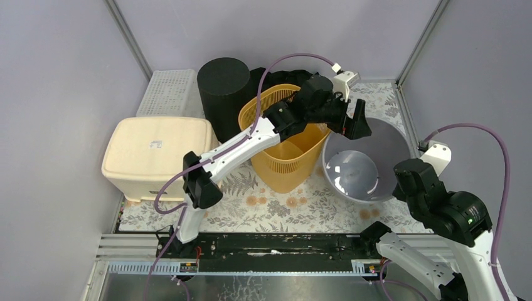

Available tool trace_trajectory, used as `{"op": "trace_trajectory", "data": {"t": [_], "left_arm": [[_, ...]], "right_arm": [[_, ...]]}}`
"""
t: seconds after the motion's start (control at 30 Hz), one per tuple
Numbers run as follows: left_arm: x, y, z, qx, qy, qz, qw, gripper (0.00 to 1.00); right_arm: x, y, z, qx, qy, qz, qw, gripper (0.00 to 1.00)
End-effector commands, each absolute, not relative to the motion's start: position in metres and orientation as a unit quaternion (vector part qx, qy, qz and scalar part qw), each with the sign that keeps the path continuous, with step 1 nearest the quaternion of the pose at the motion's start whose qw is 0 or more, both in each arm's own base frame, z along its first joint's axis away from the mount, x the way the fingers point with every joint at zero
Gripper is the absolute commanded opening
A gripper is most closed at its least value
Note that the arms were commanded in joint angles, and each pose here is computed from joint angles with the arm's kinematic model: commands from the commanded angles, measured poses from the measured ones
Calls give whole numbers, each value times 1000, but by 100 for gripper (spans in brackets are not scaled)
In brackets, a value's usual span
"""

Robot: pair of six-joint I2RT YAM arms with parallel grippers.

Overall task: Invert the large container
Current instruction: Place the container at the center of the board.

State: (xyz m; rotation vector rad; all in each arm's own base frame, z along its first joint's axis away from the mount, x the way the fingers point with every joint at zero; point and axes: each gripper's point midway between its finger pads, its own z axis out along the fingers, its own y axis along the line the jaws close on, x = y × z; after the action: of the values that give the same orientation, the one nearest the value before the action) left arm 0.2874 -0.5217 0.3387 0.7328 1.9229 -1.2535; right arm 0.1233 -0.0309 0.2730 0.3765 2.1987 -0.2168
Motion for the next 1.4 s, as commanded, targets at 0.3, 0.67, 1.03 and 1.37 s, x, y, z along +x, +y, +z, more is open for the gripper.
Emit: {"op": "trace_trajectory", "data": {"t": [0.3,0.67,1.03,1.37], "left_arm": [[285,-506,408,291,677,-527,424,100],[276,-488,431,287,666,-531,438,100],[234,-420,464,268,659,-527,464,100],[190,-315,438,202,689,-481,504,100]], "right_arm": [[141,2,282,138,879,-7,456,49],[163,6,334,124,855,-8,504,70],[191,122,296,-77,902,142,400,49],[199,120,227,-89,946,65,304,49]]}}
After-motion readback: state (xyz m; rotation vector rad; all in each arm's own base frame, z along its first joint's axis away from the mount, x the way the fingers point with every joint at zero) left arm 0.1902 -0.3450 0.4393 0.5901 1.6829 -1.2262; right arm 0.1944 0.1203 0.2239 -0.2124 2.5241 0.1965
